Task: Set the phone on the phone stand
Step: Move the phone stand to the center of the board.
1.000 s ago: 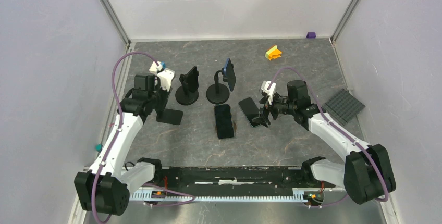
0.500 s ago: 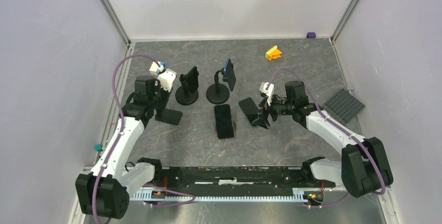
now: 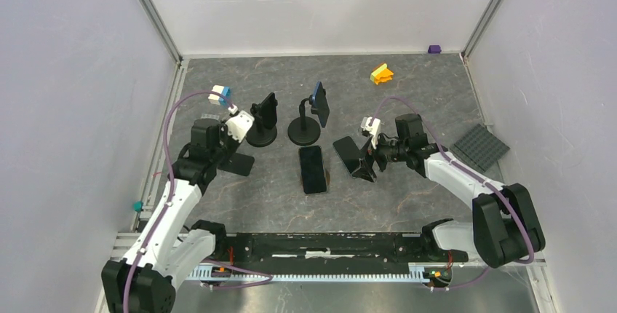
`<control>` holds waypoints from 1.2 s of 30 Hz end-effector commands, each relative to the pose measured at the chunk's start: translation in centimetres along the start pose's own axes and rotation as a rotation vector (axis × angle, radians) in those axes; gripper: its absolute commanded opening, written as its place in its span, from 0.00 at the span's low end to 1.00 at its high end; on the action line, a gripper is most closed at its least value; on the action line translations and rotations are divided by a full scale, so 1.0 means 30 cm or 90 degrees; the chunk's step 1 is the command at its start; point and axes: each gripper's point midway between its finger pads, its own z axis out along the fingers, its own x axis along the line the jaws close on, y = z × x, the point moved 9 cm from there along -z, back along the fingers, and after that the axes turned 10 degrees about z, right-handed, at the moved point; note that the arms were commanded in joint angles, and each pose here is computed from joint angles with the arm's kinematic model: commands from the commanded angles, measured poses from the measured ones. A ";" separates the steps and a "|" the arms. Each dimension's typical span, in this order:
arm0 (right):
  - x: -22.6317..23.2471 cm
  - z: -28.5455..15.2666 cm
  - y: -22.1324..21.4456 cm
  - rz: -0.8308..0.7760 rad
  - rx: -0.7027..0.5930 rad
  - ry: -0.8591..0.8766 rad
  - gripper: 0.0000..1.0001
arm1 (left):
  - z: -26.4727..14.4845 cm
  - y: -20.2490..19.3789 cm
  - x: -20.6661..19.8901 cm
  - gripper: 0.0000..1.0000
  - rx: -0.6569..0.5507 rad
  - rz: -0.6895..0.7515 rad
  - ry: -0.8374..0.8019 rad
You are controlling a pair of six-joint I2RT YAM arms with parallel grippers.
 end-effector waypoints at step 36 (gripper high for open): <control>-0.019 0.012 0.038 -0.011 -0.005 0.016 0.98 | 0.015 -0.246 -0.223 0.31 0.284 0.219 -0.175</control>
